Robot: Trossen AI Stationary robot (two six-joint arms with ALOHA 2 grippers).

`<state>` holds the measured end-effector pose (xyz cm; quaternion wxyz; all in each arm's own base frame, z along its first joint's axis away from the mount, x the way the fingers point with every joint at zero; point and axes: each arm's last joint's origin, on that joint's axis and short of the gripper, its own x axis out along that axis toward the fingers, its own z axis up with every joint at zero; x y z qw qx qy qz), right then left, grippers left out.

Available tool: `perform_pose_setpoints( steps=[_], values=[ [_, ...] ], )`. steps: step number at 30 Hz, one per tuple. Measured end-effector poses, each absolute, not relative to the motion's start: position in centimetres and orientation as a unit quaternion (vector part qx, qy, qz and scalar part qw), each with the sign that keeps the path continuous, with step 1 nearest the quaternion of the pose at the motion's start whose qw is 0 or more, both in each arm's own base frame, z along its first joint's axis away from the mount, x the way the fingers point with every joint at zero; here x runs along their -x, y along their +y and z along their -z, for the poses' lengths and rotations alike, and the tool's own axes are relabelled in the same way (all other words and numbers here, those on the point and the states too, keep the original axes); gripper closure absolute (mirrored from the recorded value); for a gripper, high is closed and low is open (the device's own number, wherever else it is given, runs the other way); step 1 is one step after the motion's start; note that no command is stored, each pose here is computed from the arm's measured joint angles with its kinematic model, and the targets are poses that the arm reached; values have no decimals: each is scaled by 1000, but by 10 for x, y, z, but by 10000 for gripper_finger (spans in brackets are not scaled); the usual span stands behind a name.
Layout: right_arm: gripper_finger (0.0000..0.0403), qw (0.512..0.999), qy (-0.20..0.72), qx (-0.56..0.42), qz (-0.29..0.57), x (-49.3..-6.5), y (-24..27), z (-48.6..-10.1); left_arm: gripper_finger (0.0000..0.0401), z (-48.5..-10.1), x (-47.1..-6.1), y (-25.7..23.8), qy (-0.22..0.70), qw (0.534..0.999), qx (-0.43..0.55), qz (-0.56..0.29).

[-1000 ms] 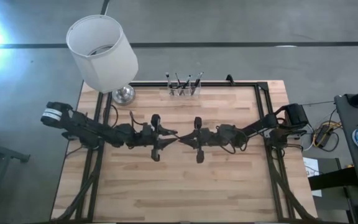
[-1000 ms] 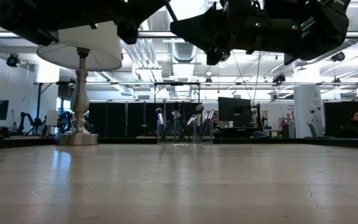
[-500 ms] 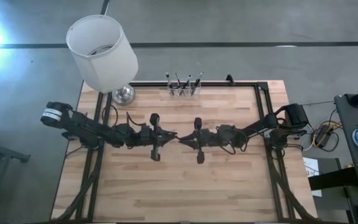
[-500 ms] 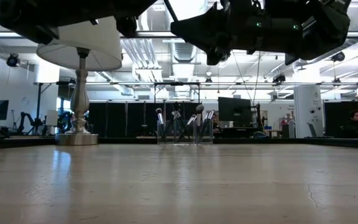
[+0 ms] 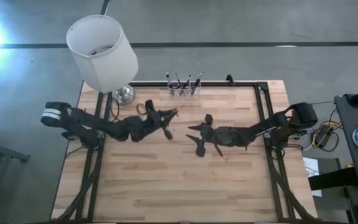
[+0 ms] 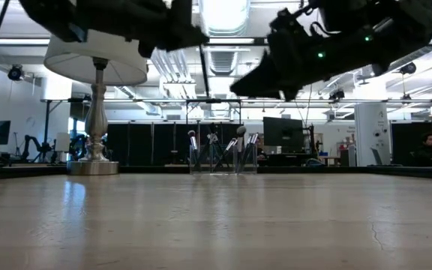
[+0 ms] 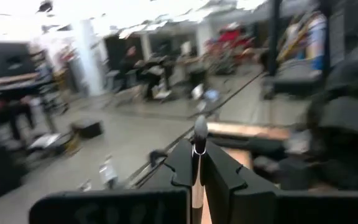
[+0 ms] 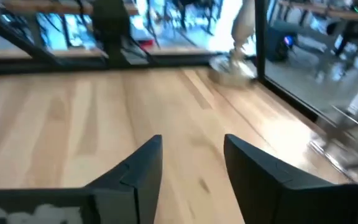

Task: Put items in baskets/containers
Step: Put the eyeshadow brush into the transparent organizer

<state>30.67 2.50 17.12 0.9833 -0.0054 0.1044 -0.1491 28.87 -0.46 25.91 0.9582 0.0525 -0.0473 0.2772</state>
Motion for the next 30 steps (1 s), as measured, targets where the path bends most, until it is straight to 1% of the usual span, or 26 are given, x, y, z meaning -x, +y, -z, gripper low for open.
perform_pose_setpoints(
  steps=[3,7,10,12,17,23,25,30],
  values=[
    [261,980,127,3,156,-293,23,-172,386,-259,-290,20,-30,947,-46,-318],
    [321,979,124,1,164,-273,21,-171,386,-258,-286,54,-29,929,-37,-368],
    [368,979,115,0,170,-258,19,-172,386,-257,-283,76,-35,923,-24,-382],
    [388,979,110,-1,169,-250,18,-173,386,-254,-283,92,-33,917,-15,-397],
    [393,981,95,-6,168,-236,17,-177,386,-245,-290,125,-18,907,-9,-422],
    [394,983,79,2,168,-223,18,-179,386,-236,-314,160,27,891,-24,-452],
    [394,983,73,0,168,-221,18,-181,386,-232,-319,170,42,887,-27,-459],
    [394,984,72,11,163,-219,19,-182,386,-225,-331,189,48,880,-24,-472]
  ],
)
